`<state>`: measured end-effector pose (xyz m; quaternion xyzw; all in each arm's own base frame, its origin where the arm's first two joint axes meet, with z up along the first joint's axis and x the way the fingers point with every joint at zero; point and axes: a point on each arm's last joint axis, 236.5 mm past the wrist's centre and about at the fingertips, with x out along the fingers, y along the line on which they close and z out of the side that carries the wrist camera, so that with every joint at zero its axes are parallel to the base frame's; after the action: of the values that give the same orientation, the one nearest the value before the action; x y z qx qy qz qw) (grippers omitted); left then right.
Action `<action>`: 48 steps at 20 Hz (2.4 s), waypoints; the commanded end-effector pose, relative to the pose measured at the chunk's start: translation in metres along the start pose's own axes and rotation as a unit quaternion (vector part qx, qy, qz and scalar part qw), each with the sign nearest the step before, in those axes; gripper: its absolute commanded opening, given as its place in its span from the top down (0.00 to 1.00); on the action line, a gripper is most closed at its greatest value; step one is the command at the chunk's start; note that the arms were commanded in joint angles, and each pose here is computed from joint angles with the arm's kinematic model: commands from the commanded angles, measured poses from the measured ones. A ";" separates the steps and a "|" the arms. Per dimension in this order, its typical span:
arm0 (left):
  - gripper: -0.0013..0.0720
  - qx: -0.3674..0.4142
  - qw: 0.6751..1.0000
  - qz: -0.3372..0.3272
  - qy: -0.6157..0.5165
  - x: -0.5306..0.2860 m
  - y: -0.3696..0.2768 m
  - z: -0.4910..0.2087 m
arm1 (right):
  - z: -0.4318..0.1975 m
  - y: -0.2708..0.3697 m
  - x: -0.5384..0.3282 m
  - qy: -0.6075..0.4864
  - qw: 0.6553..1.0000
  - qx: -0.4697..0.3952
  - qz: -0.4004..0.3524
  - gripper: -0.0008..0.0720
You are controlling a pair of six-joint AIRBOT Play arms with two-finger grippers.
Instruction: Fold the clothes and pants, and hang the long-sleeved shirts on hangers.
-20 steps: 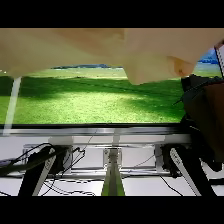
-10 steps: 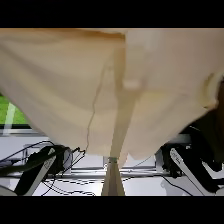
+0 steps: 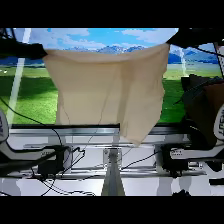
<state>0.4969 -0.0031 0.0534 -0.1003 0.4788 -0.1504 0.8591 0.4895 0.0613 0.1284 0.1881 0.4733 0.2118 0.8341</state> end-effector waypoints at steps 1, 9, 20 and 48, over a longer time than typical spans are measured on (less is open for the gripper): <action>0.96 -0.050 0.998 -0.033 0.026 0.067 0.013 -0.017 | 0.001 -0.055 0.060 0.001 0.999 0.037 -0.020 0.97; 0.96 -0.017 0.990 -0.060 0.130 0.064 -0.004 -0.069 | -0.063 -0.095 0.053 0.082 0.991 -0.002 -0.107 0.97; 0.97 -0.025 0.992 0.000 0.126 0.090 -0.002 -0.128 | -0.185 -0.119 0.064 0.018 0.984 0.065 -0.165 0.21; 0.96 0.014 0.994 0.091 0.062 -0.052 0.033 -0.241 | -0.289 -0.055 -0.021 0.097 0.985 0.119 -0.076 0.97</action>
<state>0.3016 0.0602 0.0049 0.0298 0.5059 -0.0433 0.8610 0.2712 -0.0243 0.0077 0.0785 0.5683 0.0417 0.8180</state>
